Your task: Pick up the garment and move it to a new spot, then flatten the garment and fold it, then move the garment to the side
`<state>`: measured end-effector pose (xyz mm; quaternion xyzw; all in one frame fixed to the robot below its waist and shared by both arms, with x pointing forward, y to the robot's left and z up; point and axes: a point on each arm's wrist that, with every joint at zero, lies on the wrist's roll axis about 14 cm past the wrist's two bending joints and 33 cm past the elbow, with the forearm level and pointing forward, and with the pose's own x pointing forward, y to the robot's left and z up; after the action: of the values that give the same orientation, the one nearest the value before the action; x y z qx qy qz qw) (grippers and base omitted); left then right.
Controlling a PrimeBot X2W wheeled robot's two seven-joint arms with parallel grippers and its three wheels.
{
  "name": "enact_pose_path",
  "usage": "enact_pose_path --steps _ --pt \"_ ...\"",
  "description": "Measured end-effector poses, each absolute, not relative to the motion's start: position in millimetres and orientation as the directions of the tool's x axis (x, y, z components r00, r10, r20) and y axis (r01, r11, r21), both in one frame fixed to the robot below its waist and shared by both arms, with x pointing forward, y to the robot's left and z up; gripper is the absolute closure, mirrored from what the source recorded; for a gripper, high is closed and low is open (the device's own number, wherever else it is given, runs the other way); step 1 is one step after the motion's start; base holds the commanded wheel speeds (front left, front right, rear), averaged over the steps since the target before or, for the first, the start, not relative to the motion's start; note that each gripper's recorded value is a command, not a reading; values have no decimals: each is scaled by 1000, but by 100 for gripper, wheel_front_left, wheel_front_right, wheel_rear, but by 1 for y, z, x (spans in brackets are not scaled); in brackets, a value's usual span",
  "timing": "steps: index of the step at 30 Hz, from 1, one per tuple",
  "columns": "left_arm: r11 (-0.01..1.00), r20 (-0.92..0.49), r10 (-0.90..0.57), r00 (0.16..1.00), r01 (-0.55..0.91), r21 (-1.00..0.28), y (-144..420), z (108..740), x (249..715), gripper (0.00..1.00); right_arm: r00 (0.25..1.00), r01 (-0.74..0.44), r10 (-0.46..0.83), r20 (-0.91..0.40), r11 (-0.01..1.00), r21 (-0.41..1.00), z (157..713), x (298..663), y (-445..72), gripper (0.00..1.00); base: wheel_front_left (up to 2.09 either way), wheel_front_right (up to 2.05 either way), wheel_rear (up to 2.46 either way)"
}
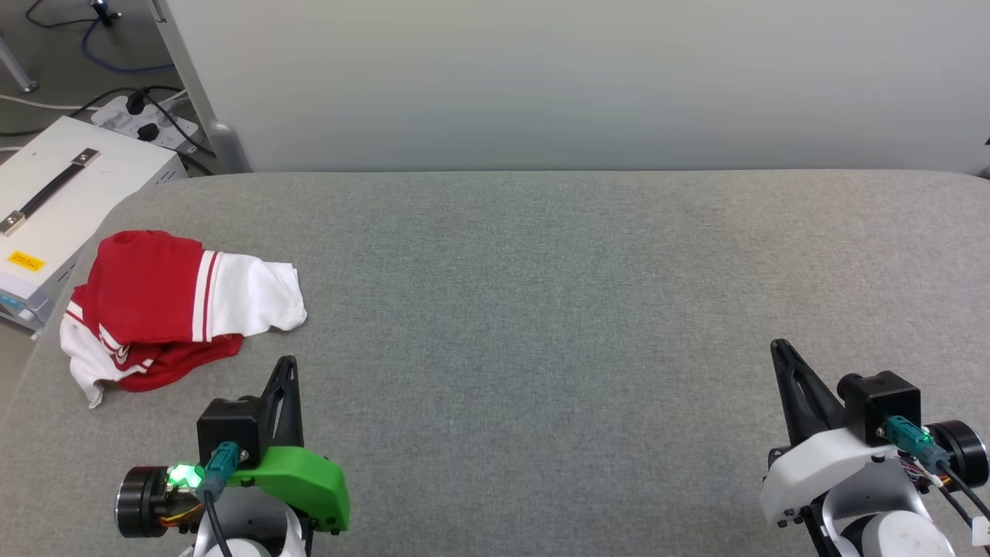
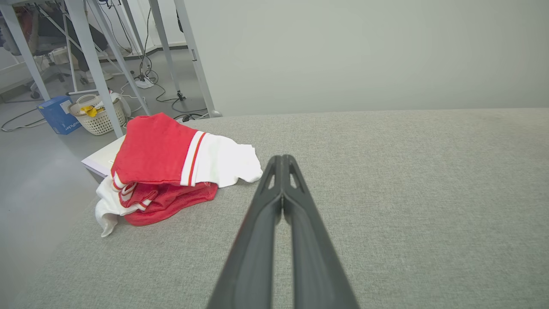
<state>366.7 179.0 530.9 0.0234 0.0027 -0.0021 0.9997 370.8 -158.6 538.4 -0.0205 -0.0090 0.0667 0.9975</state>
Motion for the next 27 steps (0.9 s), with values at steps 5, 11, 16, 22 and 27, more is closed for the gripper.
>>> enact_pose_path --steps 5,11,16,22,27 --pt "999 -6 -4 1000 4 47 179 531 367 100 991 -133 133 15 990 -42 538 371 -159 100 0 0 0" --pt "999 -6 -4 1000 4 47 179 531 367 100 991 -133 133 15 990 -42 538 371 -159 100 0 0 0" --pt "999 -6 -4 1000 5 47 179 531 367 100 991 -133 133 15 990 -42 538 371 -159 100 0 0 0" --pt "999 -7 -4 1000 5 47 179 531 367 0 991 -133 134 15 990 -41 538 371 -159 0 0 0 0" --pt "999 -12 -3 1000 3 44 180 528 367 0 992 -127 127 14 991 -36 537 371 -161 0 0 0 0"
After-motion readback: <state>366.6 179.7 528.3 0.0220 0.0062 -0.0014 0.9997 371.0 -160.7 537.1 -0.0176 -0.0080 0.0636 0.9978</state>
